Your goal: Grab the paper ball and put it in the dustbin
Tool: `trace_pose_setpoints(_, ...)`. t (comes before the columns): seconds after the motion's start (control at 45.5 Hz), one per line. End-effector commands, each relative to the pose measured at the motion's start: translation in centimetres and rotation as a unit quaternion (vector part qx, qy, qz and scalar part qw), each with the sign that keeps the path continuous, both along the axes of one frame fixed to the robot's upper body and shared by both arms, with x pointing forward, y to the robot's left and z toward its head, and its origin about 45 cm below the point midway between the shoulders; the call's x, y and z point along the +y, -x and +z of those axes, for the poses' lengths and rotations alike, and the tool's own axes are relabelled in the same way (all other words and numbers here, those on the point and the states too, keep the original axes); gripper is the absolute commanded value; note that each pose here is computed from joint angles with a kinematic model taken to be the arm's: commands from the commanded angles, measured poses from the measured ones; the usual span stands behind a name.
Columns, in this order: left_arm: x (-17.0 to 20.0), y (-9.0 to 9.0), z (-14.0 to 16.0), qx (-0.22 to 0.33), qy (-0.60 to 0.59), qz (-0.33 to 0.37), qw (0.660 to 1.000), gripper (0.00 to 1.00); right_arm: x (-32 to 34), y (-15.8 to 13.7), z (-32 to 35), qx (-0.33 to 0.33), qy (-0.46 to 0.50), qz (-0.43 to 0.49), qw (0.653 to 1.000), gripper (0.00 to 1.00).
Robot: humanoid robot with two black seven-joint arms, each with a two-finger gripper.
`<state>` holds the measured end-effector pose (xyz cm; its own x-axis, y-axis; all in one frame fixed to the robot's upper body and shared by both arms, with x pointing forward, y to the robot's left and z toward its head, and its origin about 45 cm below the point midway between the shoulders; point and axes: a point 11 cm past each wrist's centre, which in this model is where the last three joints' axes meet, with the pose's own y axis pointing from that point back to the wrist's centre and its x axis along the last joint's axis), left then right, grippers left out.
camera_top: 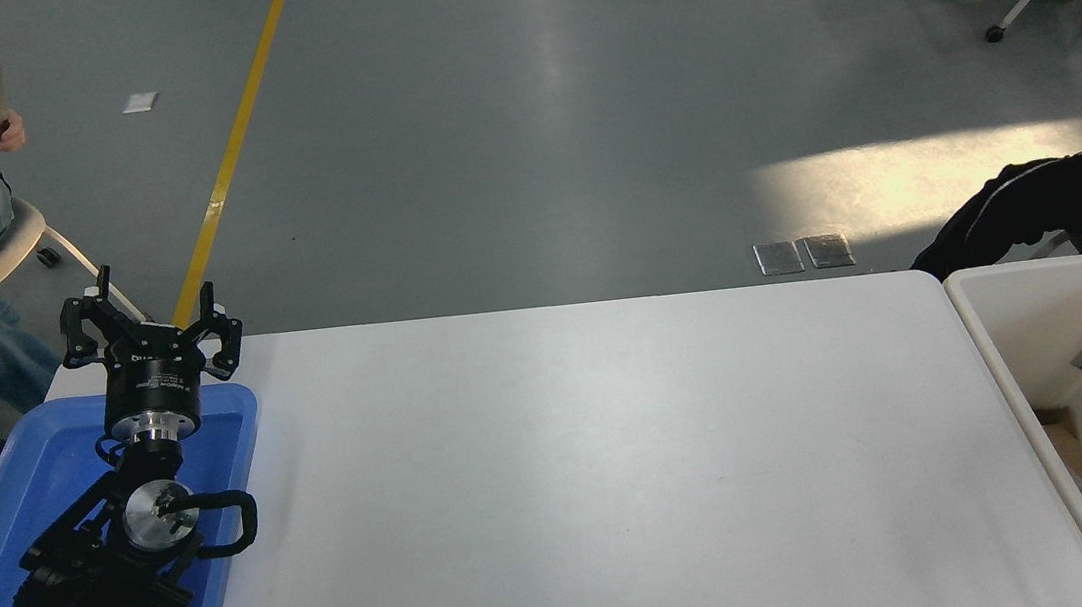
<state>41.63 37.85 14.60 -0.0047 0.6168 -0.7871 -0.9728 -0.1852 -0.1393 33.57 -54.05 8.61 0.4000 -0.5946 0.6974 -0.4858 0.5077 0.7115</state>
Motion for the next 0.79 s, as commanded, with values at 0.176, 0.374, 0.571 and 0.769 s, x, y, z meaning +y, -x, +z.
trace_pose_setpoints(0.176, 0.0, 0.0, 0.0, 0.001, 0.000, -0.001, 1.000, 0.99, 4.7, -4.6, 6.3, 0.013, -0.081, 0.064, 0.995, 1.00)
trace_pose_setpoints(0.374, 0.0, 0.0, 0.0, 0.001, 0.000, -0.001, 1.000, 0.99, 7.7, -5.8, 11.4, 0.042, -0.072, 0.128, 0.988, 1.00)
trace_pose_setpoints(0.571, 0.0, 0.0, 0.0, 0.001, 0.000, -0.001, 1.000, 0.99, 13.6, -5.6, 16.2, 0.067, -0.095, 0.196, 0.974, 1.00)
trace_pose_setpoints(0.769, 0.0, 0.0, 0.0, 0.001, 0.000, -0.001, 1.000, 0.99, 19.8, -3.3, 20.5, 0.098, -0.110, 0.268, 0.952, 1.00)
